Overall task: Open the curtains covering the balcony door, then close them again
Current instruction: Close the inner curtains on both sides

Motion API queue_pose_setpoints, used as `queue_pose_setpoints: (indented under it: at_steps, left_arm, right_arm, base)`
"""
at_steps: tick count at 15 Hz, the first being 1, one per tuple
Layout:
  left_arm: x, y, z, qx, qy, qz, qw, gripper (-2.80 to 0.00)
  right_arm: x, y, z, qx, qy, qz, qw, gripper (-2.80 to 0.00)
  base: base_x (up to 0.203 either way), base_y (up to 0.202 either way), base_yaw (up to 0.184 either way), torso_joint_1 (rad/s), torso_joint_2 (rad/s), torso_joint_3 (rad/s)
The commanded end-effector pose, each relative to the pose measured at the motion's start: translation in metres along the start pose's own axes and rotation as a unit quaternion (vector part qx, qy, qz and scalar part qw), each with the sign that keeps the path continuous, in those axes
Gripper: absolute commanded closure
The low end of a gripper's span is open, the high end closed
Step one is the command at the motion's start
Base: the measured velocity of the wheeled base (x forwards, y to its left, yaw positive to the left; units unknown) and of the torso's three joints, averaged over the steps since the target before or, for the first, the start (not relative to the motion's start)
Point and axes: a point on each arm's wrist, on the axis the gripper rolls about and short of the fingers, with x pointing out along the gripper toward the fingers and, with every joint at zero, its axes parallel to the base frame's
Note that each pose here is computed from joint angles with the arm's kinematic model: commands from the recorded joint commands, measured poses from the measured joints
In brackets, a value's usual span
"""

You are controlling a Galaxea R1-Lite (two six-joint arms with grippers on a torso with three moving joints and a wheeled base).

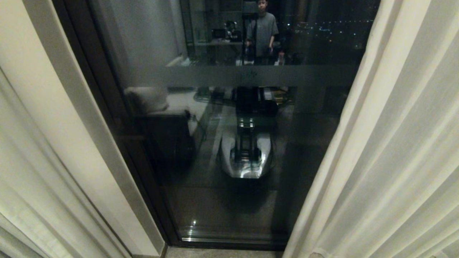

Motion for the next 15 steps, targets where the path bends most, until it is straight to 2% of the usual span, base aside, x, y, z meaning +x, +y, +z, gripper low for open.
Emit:
queue_pose_setpoints:
  at_steps: [1, 11, 15]
  left_arm:
    - [0.0, 0.0, 0.0, 0.001, 0.0, 0.0, 1.0, 0.0]
    - [0.0, 0.0, 0.0, -0.001, 0.0, 0.0, 1.0, 0.0]
    - [0.0, 0.0, 0.0, -0.001, 0.0, 0.0, 1.0, 0.0]
  right_arm:
    - [0.0002, 0.0, 0.0, 0.001, 0.001, 0.001, 1.0, 0.0]
    - [0.0, 0.0, -0.0001, 0.001, 0.0, 0.001, 1.0, 0.0]
    - [0.0, 0.0, -0.0001, 0.004, 0.0, 0.001, 1.0, 0.0]
  base:
    - [0.0, 0.0, 0.0, 0.0, 0.0, 0.0]
    - [0.0, 0.0, 0.0, 0.0, 0.0, 0.0]
    - [0.002, 0.148, 0.0, 0.004, 0.0, 0.001]
